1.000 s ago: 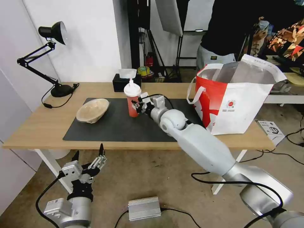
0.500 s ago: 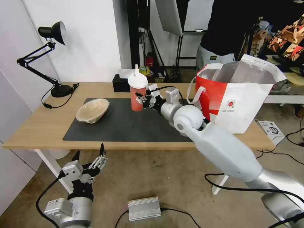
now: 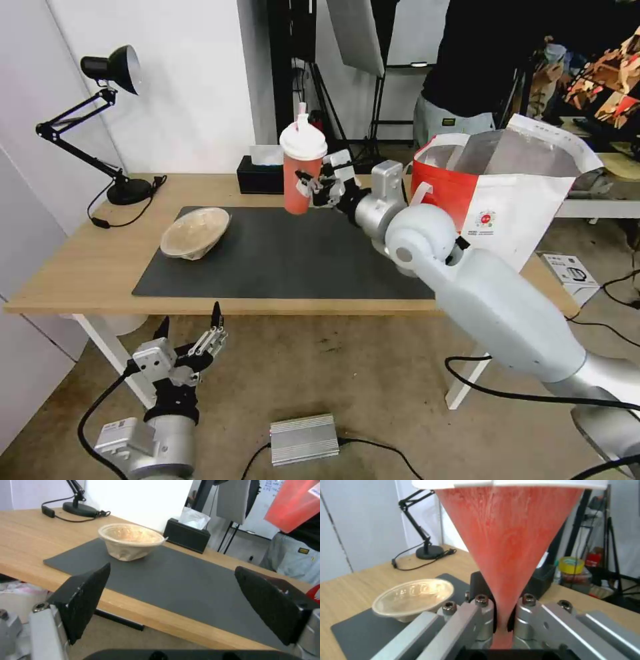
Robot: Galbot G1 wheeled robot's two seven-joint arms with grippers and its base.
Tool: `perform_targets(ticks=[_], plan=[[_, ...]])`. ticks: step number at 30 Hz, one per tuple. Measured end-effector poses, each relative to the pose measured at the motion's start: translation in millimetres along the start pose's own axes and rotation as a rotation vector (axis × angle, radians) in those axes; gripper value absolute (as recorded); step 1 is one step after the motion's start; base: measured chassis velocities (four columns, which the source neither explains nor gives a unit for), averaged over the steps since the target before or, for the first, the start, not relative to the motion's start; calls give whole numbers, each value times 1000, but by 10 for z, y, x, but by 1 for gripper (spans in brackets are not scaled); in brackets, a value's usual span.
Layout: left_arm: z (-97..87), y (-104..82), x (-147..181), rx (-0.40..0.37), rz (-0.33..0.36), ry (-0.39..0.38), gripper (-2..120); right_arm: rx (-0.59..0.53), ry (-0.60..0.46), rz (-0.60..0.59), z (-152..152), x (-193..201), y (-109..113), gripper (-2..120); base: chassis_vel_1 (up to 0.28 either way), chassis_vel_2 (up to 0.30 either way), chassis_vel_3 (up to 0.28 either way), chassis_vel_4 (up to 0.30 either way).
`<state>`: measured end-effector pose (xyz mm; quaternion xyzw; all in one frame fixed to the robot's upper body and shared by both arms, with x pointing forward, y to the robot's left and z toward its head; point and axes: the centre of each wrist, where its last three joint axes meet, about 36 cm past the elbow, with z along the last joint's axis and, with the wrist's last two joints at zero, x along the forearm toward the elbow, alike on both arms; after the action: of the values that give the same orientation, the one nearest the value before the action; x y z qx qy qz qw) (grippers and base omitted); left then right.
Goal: Pick up the trash from the table and place it into the takeout bag.
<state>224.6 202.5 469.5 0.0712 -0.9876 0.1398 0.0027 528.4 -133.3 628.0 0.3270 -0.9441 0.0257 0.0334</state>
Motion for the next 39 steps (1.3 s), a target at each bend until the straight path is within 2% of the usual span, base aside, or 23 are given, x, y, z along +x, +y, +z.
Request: perform_targets(ticks=[13, 20, 26, 39], plan=[[8, 12, -3, -8, 2, 2, 100, 20, 11, 91, -238, 288, -223, 3, 0, 0, 0, 0], [8, 11, -2, -9, 4, 3, 100, 4, 27, 141, -271, 394, -353, 3, 0, 0, 0, 0], [8, 3, 7, 13, -9, 17, 100, -7, 23, 200, -357, 510, -468, 3, 0, 0, 0, 0], [-10, 13, 20, 5, -11, 17, 100, -10, 9, 335, -539, 706, -701, 3, 0, 0, 0, 0]])
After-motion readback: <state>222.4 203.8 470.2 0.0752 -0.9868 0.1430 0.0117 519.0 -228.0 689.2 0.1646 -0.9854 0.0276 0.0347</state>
